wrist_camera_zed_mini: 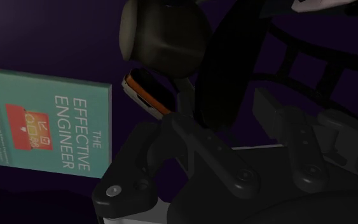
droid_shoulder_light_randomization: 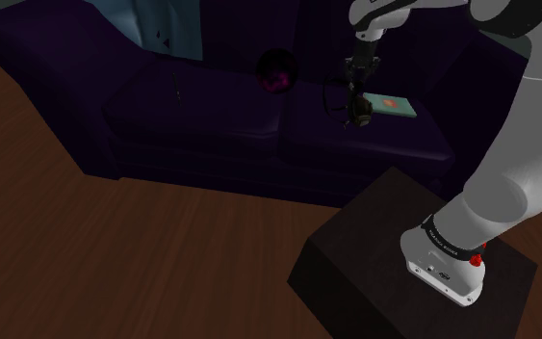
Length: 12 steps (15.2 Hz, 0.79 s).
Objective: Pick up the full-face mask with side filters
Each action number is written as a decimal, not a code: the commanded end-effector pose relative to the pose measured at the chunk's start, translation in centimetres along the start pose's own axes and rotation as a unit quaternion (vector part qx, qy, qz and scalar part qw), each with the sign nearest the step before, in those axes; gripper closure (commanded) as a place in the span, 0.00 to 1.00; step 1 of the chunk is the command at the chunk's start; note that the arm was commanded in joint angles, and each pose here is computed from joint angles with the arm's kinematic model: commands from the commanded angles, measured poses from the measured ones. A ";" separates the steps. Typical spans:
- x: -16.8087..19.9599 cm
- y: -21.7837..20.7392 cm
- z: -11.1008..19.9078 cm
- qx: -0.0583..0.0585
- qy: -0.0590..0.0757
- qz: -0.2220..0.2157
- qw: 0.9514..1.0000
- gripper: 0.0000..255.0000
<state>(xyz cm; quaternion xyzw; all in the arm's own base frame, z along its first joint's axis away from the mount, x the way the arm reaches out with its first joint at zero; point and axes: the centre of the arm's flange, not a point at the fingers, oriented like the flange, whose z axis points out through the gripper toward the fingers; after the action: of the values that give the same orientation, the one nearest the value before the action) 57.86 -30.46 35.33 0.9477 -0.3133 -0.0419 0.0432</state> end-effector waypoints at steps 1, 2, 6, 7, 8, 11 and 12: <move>0.0 0.0 0.1 0.000 -0.001 0.000 1.000 1.00; 0.0 0.0 0.1 0.000 -0.001 0.000 1.000 1.00; 0.0 0.0 0.1 0.000 -0.001 0.000 1.000 1.00; 0.0 0.1 -0.4 0.000 -0.001 0.000 1.000 1.00; -0.1 0.1 -1.0 0.000 -0.001 0.000 1.000 1.00; -0.2 0.3 -2.5 0.000 -0.001 0.000 1.000 1.00; -0.2 0.3 -3.0 0.000 -0.001 0.000 1.000 1.00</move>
<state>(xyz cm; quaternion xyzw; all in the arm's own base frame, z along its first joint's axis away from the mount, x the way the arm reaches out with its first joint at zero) 57.91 -30.49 37.83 0.9477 -0.3133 -0.0433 0.0430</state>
